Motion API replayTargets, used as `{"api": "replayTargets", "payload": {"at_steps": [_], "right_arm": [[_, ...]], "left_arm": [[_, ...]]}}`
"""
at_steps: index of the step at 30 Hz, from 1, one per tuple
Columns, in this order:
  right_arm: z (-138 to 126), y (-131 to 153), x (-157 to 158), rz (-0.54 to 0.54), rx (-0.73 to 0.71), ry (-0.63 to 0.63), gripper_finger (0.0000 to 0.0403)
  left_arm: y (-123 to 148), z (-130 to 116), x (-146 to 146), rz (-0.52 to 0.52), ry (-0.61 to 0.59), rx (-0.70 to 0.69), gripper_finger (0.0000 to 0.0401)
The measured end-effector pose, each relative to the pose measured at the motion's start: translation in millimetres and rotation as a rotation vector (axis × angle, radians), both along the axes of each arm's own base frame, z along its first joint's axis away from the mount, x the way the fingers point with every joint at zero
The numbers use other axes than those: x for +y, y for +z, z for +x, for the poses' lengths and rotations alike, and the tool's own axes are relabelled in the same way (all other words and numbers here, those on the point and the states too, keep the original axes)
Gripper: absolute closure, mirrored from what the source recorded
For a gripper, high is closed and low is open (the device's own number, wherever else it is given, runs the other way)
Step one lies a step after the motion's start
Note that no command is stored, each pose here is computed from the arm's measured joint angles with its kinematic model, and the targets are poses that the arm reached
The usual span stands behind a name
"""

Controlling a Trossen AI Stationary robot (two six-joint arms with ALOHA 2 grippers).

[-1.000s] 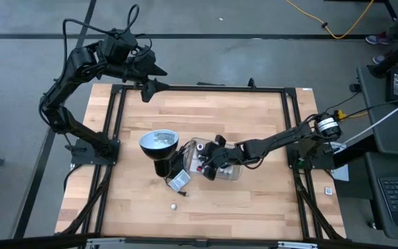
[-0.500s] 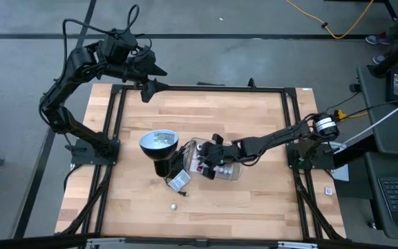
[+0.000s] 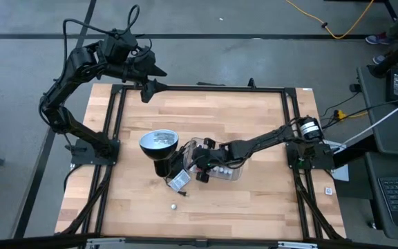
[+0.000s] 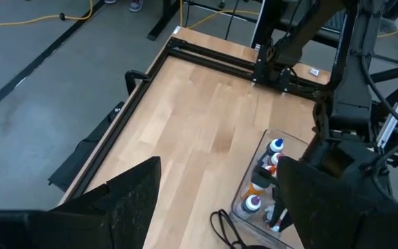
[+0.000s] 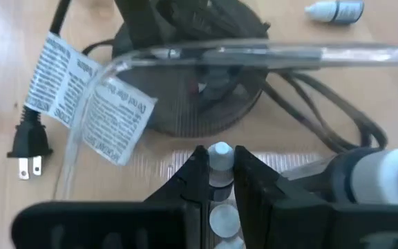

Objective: Pick & Place food coloring
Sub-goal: Put the small red food coloring bottle into the transparent bin

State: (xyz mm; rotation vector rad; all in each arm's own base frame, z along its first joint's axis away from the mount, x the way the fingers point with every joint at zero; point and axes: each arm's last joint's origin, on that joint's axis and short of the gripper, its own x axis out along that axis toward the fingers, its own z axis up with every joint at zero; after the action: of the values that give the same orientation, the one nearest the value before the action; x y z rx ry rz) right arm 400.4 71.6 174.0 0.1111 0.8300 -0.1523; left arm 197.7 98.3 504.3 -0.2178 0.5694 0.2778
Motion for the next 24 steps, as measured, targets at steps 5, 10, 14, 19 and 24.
{"api": "replayTargets", "payload": {"at_steps": [5,10,14,19,24], "right_arm": [[0.4,-1.0,-0.3,0.001,0.004,0.004,0.0351],[2.2,-4.2,-3.9,-0.005,0.010,0.012,0.0352],[4.5,-9.7,-3.7,0.002,0.017,0.027,0.0351],[4.6,-10.3,-4.8,-0.008,0.019,0.020,0.0351],[4.5,-10.6,-5.5,0.009,0.026,0.032,0.0339]], "left_arm": [[-0.9,-0.5,-0.3,-0.003,-0.003,0.011,0.0118],[-1.2,-0.7,-0.5,-0.003,-0.006,0.015,0.0118],[-1.7,-1.2,-0.7,-0.006,-0.006,0.020,0.0118],[-1.8,-1.2,-0.7,-0.006,-0.006,0.022,0.0118],[-1.9,-1.2,-0.7,-0.007,-0.006,0.023,0.0118]]}}
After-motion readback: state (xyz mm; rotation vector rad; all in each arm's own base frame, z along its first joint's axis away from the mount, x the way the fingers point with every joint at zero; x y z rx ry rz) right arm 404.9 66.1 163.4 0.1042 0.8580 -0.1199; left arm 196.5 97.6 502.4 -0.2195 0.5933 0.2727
